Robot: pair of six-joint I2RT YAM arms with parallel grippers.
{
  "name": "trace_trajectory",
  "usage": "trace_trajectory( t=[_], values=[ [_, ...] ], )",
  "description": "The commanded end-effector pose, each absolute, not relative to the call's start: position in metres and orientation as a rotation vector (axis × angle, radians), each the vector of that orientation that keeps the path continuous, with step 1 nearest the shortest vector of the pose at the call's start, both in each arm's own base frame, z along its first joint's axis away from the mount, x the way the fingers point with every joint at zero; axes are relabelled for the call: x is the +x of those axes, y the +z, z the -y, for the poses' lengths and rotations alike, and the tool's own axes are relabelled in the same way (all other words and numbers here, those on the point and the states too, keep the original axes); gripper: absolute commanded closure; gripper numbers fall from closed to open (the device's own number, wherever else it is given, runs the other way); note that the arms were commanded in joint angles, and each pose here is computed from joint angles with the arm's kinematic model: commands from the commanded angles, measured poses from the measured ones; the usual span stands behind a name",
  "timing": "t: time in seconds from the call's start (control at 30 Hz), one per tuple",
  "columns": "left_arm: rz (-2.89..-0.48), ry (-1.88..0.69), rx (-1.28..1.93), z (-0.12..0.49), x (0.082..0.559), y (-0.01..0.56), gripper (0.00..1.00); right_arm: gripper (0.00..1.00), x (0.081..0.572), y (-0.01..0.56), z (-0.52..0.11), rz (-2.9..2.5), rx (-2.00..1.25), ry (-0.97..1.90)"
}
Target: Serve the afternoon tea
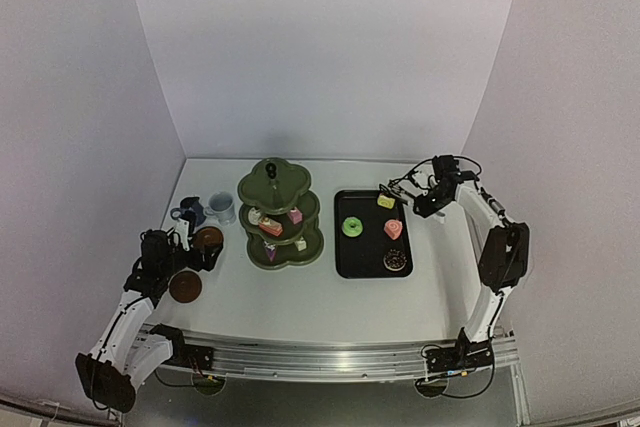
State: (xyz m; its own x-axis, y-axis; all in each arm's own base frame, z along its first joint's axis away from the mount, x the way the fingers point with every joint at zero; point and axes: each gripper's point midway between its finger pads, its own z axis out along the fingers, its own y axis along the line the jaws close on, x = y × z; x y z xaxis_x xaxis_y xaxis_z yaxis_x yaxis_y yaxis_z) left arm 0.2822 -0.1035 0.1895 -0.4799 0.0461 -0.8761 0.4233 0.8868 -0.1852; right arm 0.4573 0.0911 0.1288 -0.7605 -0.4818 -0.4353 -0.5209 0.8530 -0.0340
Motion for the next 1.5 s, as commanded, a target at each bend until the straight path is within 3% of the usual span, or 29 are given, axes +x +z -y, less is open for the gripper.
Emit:
trace_trajectory(
  t=[0.0, 0.37, 0.57, 0.77, 0.93, 1.27, 1.47],
  values=[
    [-1.975, -0.475, 0.344, 0.105, 0.289, 0.207, 0.01, 0.61, 0.454, 0.125, -0.09, -2.588, -0.769, 0.126],
    [-1.995, -0.479, 0.346, 0.105, 0.287, 0.199, 0.0, 0.63, 0.444, 0.129, -0.098, -2.574, -0.8, 0.202],
    [-1.998, -0.483, 0.35, 0.106, 0.286, 0.197, 0.0, 0.8, 0.447, 0.134, -0.101, -2.572, -0.778, 0.222],
    [-1.997, -0.477, 0.352, 0.105, 0.285, 0.197, 0.0, 0.86, 0.443, 0.134, -0.098, -2.58, -0.777, 0.205],
    [-1.997, -0.481, 0.353, 0.106, 0.285, 0.196, 0.01, 0.84, 0.442, 0.143, -0.098, -2.573, -0.746, 0.208],
    [-1.992, -0.481, 0.359, 0.106, 0.283, 0.195, 0.0, 0.67, 0.411, 0.152, -0.122, -2.636, -0.695, 0.215],
    [-1.991, -0.503, 0.367, 0.109, 0.283, 0.194, 0.01, 0.66, 0.407, 0.138, -0.127, -2.701, -0.623, 0.228]
  ],
)
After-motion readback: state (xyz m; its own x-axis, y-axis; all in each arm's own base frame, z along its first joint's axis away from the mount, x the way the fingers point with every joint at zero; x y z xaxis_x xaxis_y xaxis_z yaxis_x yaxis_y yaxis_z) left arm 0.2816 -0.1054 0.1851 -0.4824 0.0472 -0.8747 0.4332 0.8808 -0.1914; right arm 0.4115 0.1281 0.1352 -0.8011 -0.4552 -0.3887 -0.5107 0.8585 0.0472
